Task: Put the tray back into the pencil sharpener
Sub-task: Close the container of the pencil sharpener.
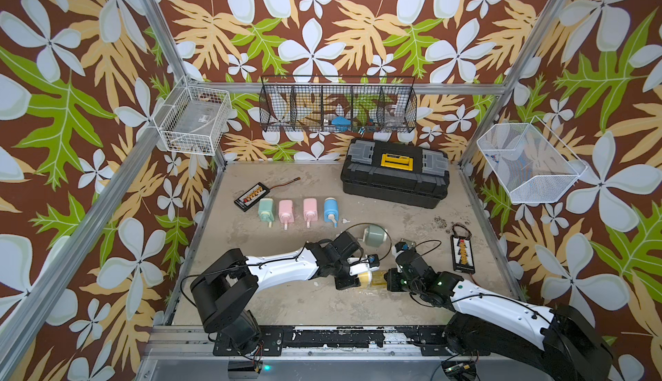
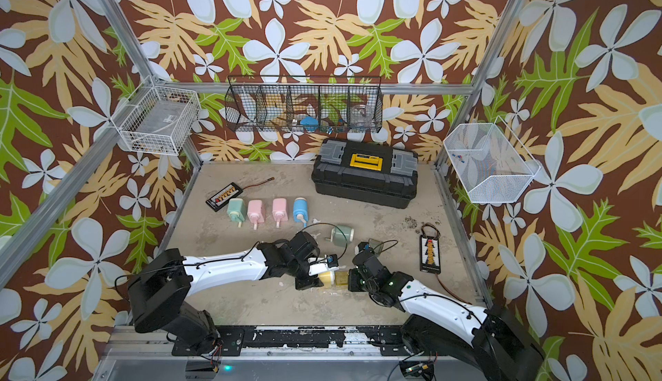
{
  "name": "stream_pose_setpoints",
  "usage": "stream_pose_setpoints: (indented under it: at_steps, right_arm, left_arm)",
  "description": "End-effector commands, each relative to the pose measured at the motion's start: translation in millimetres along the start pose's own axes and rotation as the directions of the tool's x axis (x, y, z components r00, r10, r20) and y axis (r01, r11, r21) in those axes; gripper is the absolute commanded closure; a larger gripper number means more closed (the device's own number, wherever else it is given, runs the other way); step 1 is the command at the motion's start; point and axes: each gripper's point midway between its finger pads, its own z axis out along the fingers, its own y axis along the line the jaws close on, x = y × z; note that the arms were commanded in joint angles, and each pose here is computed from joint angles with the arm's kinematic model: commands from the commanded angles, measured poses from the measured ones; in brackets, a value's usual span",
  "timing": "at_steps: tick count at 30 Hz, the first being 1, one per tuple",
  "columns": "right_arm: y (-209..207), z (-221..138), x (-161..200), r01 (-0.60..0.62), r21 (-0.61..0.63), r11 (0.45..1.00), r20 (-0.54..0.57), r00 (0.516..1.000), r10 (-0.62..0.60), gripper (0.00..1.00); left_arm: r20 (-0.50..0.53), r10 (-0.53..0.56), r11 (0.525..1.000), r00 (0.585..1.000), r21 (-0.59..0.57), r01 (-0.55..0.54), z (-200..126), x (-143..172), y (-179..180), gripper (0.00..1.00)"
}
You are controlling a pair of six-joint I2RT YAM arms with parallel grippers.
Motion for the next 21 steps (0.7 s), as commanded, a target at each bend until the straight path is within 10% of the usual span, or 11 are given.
stream_pose_setpoints:
  at_steps: [1, 21]
  right_arm:
    - [8, 2, -4, -0.007, -0.026, 1.0, 0.001, 1.0, 0.007, 0.91]
    - [-5, -11, -13, -0.042, 0.025, 0.999, 0.079, 0.996, 0.04, 0.83]
  left_arm:
    - [0.035, -0.006, 1.0, 0.999, -0.009, 0.007, -1, -8, 2, 0.55]
    - [0.003, -0.001, 1.0, 1.0, -0.003, 0.001, 2, 7, -3, 0.54]
